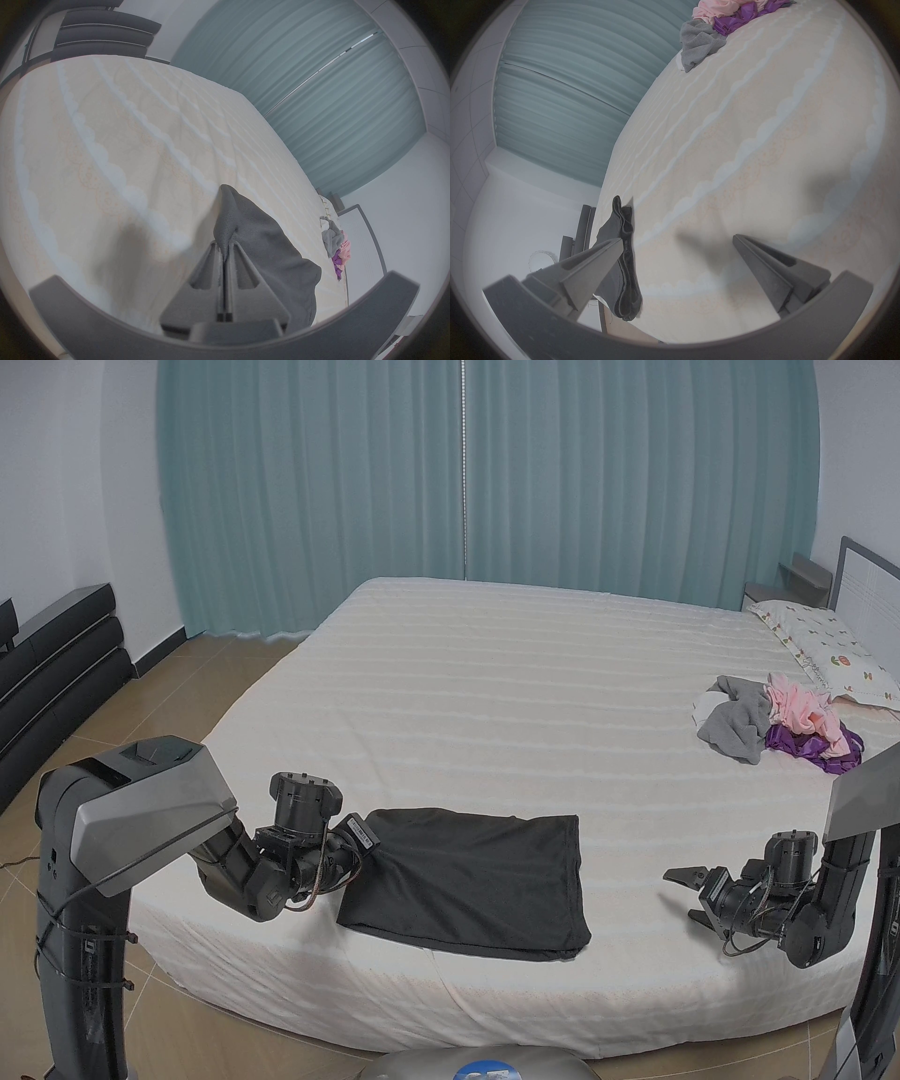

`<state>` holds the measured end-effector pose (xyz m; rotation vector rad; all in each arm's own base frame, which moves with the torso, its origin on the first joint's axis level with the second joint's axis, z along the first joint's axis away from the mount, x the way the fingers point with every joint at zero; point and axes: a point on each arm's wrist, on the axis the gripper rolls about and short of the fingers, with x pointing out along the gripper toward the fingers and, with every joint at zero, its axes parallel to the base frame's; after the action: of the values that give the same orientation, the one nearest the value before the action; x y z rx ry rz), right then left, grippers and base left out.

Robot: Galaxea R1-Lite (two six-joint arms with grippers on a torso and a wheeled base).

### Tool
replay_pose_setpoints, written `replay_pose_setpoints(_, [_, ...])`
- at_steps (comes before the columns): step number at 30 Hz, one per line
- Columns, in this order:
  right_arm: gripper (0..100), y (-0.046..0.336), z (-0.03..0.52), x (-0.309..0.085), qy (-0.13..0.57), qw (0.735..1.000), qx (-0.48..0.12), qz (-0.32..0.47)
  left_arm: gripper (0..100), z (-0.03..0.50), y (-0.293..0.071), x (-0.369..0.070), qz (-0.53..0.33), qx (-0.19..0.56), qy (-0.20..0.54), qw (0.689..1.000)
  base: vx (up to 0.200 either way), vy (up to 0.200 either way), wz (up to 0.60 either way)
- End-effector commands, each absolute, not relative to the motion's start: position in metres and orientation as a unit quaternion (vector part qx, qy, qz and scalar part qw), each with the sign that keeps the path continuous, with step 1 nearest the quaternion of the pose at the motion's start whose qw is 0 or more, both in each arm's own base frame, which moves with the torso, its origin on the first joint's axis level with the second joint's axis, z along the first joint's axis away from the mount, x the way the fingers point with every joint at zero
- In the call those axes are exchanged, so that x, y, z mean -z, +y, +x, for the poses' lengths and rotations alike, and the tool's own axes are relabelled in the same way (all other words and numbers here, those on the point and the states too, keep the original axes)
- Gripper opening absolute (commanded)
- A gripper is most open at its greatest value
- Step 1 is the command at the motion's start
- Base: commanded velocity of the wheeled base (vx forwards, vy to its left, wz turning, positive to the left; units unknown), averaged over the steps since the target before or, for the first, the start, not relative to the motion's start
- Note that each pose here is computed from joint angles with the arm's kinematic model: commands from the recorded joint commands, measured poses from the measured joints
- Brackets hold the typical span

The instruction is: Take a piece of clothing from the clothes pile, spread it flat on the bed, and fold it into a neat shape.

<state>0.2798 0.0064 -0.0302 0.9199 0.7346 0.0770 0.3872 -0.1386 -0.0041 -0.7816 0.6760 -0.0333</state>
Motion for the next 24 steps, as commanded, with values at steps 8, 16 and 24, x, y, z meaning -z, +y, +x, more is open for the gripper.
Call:
replay_pose_setpoints(8, [100,0.007,0.280,0.030,0.346,0.831,-0.037,0.434,100,0.386,-0.136,0.007,-0.373,0.010,0.327,0.868,0.000,0.000,0.00])
replay_pose_setpoints(16, [100,0.006,0.280,0.029,0.344,0.831,-0.038,0.436,100,0.375,-0.126,0.003,-0.378,-0.004,0.335,0.863,0.000,0.000,0.00])
replay_pose_setpoints(24, [100,-0.003,0.283,-0.003,0.260,0.861,-0.030,0.436,100,0.376,-0.082,-0.052,-0.480,-0.044,0.259,0.837,0.000,0.000,0.00])
